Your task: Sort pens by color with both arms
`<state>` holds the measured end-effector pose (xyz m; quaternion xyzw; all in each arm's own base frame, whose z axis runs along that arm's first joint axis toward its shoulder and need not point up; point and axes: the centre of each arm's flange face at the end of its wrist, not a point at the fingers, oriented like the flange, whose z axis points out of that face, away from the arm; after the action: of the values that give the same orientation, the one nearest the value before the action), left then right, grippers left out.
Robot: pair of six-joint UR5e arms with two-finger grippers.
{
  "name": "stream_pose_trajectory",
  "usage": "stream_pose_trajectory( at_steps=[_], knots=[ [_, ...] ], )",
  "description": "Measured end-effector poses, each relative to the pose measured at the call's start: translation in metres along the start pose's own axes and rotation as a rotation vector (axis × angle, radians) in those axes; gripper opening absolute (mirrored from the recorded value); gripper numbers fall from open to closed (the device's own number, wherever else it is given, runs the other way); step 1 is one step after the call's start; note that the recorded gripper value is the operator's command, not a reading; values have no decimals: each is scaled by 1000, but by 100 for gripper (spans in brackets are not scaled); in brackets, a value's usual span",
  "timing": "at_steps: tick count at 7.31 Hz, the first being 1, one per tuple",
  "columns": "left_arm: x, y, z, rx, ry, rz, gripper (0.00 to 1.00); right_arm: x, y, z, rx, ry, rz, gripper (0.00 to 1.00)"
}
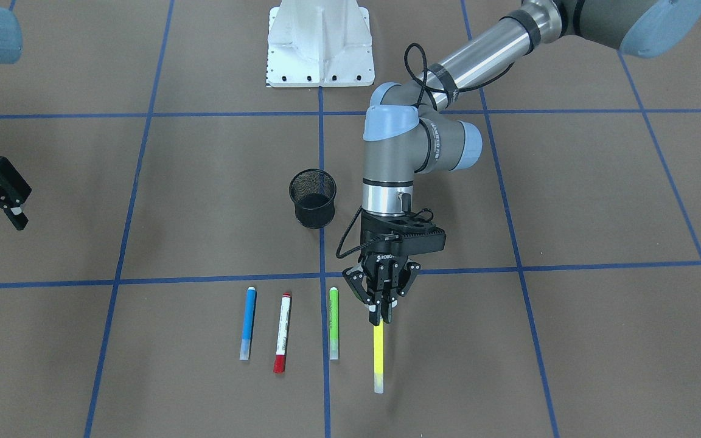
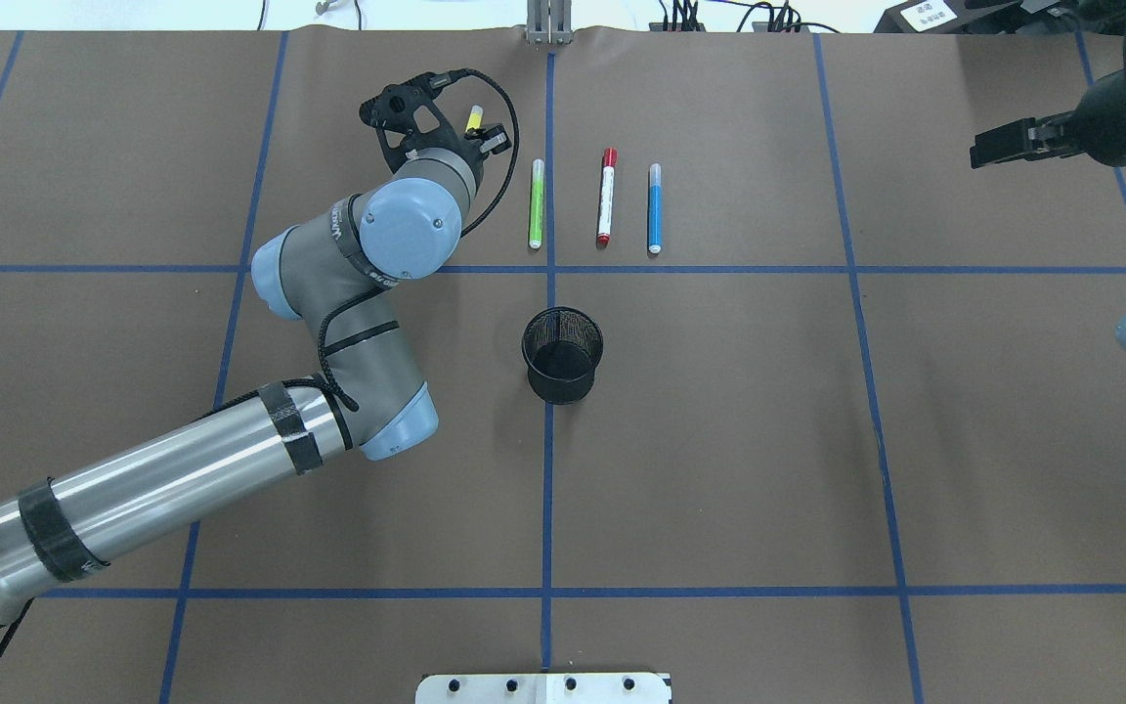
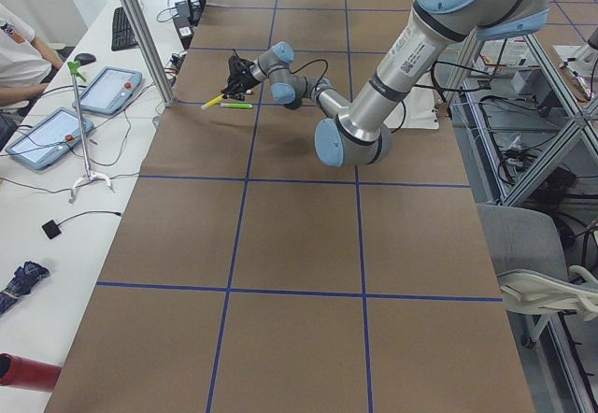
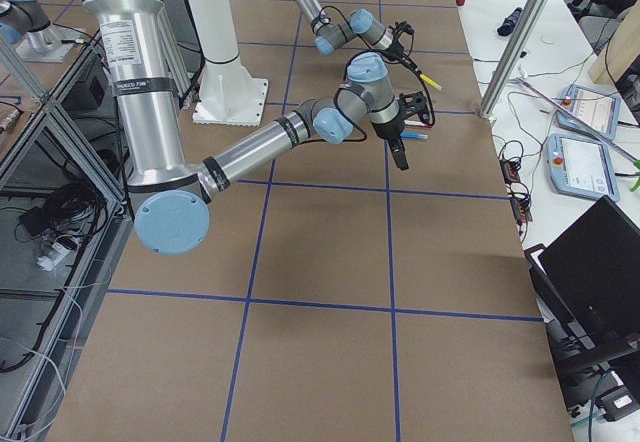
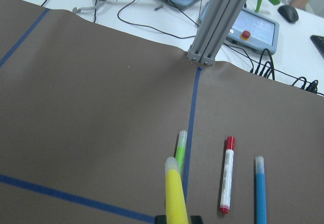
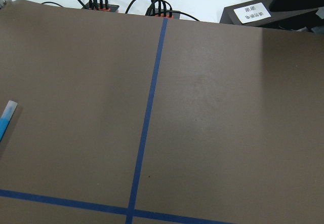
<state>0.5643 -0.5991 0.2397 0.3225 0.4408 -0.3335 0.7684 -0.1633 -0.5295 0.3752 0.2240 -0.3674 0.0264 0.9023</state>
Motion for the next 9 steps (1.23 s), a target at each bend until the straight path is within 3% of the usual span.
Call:
stream_pose_trajectory(
  at_steps=[1, 2, 5, 7, 9],
  knots=[
    [-4, 4, 1, -3, 3, 1, 37, 0, 0, 0, 0, 0, 0, 100],
    [-7, 10, 0, -9, 10, 3, 99, 0, 0, 0, 0, 1, 0, 100],
    [-12, 16, -11, -23, 43, 13, 100, -1, 0, 0, 0, 0, -1, 100],
    [-13, -4, -53, -50, 93, 90, 100, -2, -3, -1, 6, -2, -3, 100],
    [-59, -58, -102, -157, 32, 228, 100, 14, -10, 2, 4, 22, 24, 100]
  ],
)
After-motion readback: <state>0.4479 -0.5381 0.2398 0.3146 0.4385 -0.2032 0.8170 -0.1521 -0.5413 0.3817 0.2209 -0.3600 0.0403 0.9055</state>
